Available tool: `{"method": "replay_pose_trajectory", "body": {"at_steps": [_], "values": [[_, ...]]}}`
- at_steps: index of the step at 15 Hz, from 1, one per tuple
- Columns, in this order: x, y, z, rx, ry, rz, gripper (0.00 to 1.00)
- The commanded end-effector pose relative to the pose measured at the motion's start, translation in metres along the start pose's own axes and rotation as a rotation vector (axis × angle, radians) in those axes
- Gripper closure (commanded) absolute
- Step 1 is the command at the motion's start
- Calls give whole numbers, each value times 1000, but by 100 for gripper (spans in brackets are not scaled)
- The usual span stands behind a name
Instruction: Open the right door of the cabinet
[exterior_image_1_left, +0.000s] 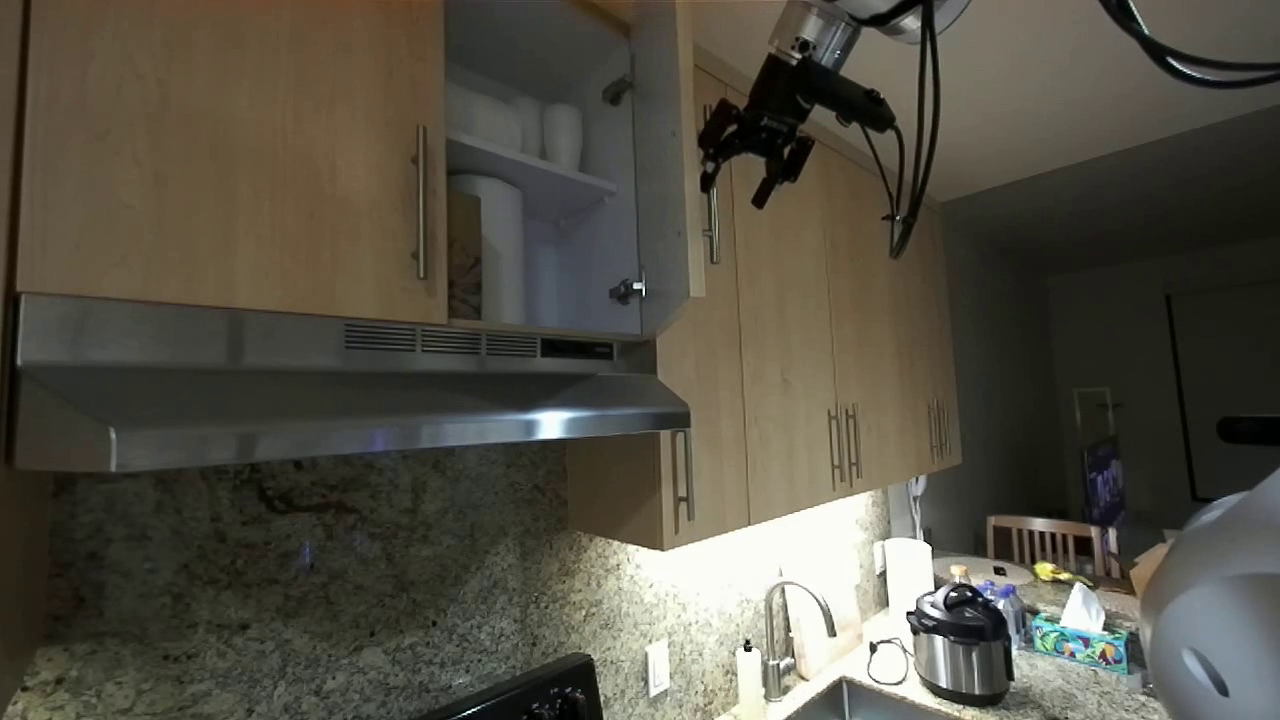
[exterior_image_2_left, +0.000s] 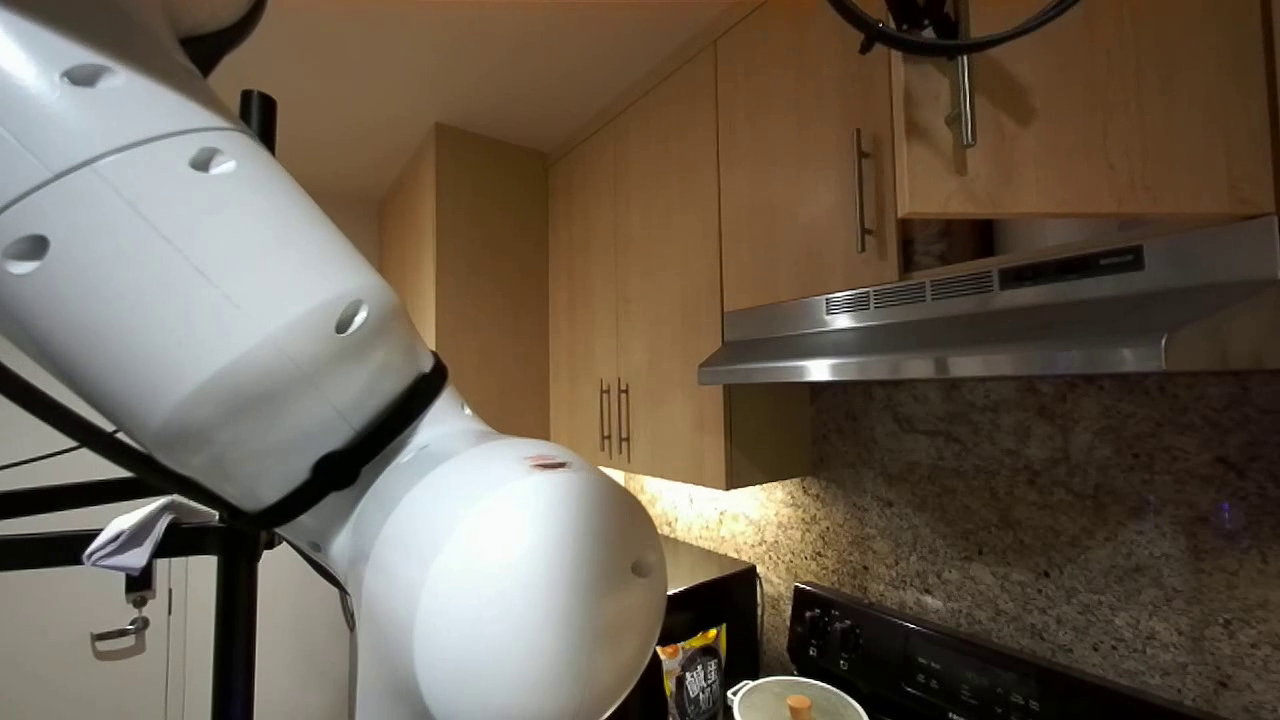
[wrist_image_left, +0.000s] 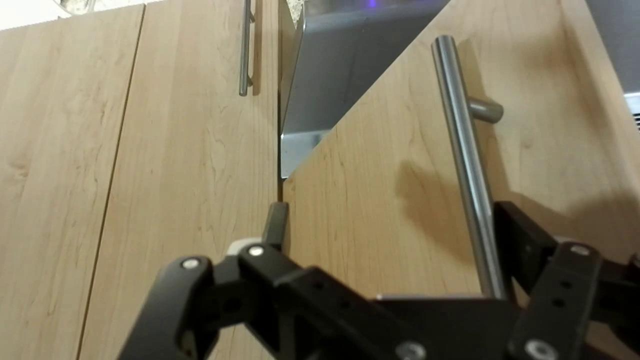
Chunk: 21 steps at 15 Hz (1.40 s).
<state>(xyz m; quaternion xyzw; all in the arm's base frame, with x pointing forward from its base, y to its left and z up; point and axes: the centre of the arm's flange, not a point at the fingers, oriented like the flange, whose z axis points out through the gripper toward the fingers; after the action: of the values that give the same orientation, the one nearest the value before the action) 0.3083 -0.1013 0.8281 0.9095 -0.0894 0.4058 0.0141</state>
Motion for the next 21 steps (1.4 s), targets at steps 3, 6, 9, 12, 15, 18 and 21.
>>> {"method": "replay_pose_trajectory", "body": {"at_steps": [3,6,9,12,15,18,21], "values": [[-4,33,3,16,-50,-65,0],[-4,46,2,23,-56,-78,0],[-4,63,1,67,-68,-122,0],[-5,82,-3,80,-59,-147,0],[-6,98,-6,111,-52,-178,0],[-6,112,-6,130,-49,-187,0],[-5,124,-6,143,-59,-201,0]]}}
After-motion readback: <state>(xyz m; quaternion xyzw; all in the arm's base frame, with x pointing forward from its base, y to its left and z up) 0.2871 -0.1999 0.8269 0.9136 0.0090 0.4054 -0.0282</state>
